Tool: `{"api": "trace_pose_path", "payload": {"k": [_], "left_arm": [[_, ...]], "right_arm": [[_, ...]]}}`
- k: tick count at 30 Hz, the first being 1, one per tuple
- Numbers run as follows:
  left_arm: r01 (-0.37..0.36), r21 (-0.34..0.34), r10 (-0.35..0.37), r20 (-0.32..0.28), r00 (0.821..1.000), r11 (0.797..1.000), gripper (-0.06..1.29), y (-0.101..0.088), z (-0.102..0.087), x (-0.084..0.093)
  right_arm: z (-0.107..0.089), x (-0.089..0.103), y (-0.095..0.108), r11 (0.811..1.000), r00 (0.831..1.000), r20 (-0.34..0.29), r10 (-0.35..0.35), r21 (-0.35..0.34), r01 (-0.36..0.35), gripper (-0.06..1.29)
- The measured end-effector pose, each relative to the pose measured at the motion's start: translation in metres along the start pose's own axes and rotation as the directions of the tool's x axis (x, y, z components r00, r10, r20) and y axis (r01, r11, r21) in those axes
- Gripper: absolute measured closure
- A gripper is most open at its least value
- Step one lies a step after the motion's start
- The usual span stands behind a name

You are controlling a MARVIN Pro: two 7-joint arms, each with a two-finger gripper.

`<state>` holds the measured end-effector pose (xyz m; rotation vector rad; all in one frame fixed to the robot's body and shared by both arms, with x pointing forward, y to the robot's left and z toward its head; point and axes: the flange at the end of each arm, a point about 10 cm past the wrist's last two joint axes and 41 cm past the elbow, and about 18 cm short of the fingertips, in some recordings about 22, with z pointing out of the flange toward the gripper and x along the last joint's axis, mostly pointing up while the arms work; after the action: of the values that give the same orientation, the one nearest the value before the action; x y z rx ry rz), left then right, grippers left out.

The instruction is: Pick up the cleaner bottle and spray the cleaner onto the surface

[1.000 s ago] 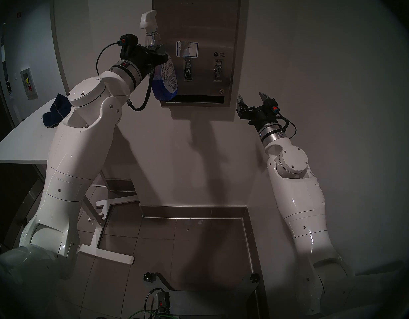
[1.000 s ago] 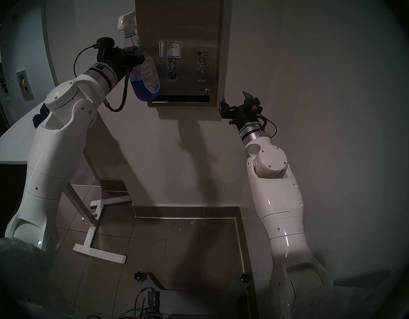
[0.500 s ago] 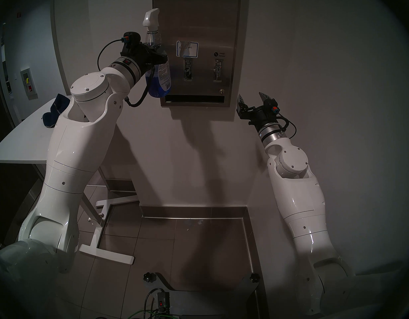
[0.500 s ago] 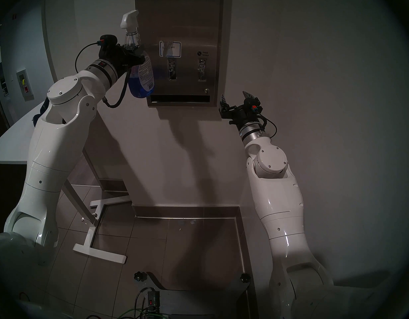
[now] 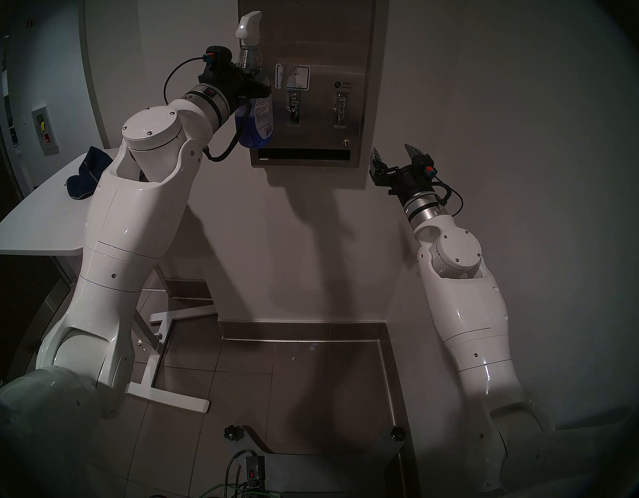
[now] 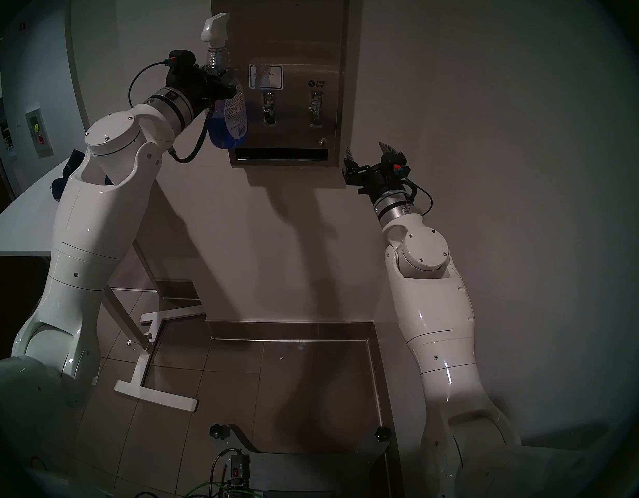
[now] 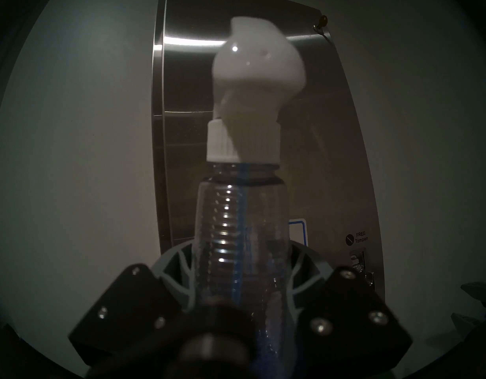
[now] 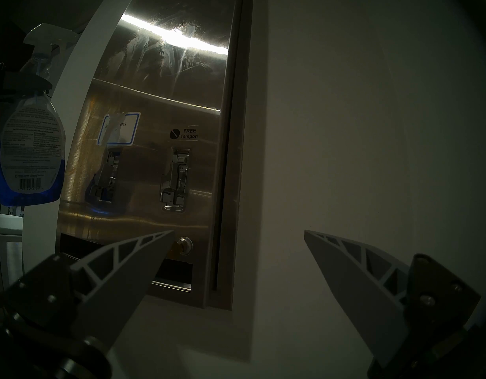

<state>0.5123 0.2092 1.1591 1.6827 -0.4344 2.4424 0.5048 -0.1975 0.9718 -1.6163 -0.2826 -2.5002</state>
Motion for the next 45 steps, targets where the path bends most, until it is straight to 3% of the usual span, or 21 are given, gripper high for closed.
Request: {"api": "trace_pose_path", "payload": {"k": [15,30,38,45], "left_arm": [[0.002,-0.043,-0.003,-0.018,1.0,0.999,0.84,0.008,0.016,0.007],[0.016,-0.039,-0.017,-0.027,0.999,0.999,0.84,0.004,0.03,0.013],[0.013,-0.044,-0.013,-0.018,1.0,0.999,0.84,0.003,0.035,0.015],[0.01,-0.048,-0.011,-0.009,1.0,0.999,0.84,0.002,0.039,0.015]], "right_arm": [[0.0,0.0,0.0,1.0,1.0,0.0,0.0,0.0,0.0,-0.01],[0.002,0.005,0.004,1.0,1.0,-0.008,-0.014,0.008,0.014,-0.01],[0.015,0.053,0.019,0.997,0.991,-0.117,-0.067,0.027,0.07,-0.01],[0.029,0.098,0.011,0.993,0.975,-0.21,-0.068,0.081,0.087,-0.01]]}}
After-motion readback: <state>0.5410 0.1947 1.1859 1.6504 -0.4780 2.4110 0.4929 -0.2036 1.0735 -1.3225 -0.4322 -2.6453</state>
